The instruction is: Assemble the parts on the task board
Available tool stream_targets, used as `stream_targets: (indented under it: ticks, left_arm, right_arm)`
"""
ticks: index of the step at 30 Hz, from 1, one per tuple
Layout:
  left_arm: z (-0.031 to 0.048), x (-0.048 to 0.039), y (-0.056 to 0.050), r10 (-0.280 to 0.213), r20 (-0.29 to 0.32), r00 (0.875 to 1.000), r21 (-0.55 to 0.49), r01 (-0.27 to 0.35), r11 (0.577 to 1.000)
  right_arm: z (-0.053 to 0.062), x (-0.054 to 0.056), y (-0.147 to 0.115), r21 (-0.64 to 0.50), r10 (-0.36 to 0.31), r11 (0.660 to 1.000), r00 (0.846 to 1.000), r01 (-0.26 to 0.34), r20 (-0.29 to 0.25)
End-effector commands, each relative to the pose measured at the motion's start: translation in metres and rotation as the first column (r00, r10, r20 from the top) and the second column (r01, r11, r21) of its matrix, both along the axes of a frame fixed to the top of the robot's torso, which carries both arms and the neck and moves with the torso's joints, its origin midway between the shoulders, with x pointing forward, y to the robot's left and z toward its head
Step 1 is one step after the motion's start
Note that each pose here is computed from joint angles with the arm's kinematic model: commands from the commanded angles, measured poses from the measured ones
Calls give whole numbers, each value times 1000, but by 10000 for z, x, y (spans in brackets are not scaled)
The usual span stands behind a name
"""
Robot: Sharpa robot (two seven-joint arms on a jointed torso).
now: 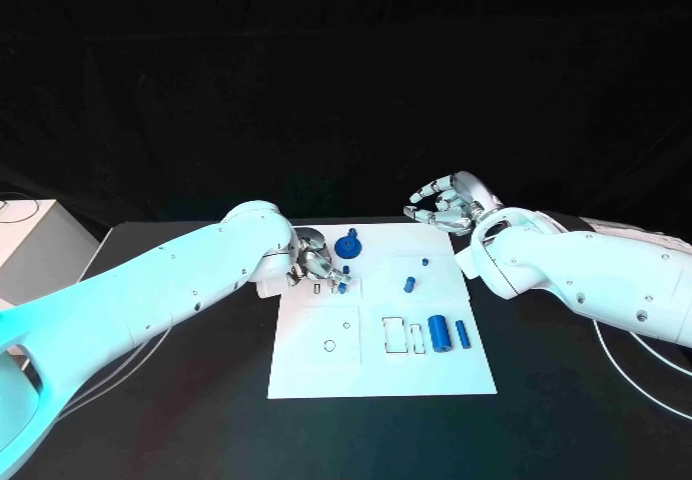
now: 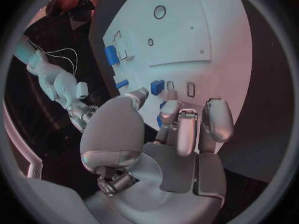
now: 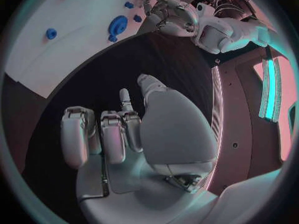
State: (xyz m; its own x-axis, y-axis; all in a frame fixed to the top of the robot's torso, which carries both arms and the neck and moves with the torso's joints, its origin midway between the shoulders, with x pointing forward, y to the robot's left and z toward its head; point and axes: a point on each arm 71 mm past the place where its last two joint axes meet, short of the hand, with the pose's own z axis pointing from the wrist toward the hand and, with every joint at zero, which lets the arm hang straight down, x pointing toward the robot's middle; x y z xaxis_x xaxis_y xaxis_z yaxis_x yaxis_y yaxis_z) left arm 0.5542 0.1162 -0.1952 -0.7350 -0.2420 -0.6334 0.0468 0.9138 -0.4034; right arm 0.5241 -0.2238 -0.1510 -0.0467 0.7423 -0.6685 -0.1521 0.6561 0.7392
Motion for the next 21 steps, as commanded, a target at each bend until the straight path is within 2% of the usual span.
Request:
stream_targets:
  ticks: [1, 21]
  left_arm:
    - [-4, -13, -27, -26, -20, 999, 19, 27, 999]
    - [-4, -16, -94, -34, -21, 999, 10, 34, 999]
  right_arm:
    - [-2, 2, 16, -15, 14, 1000, 1000, -15, -6]
    - [-12, 12, 51, -23, 19, 1000, 1000, -20, -14]
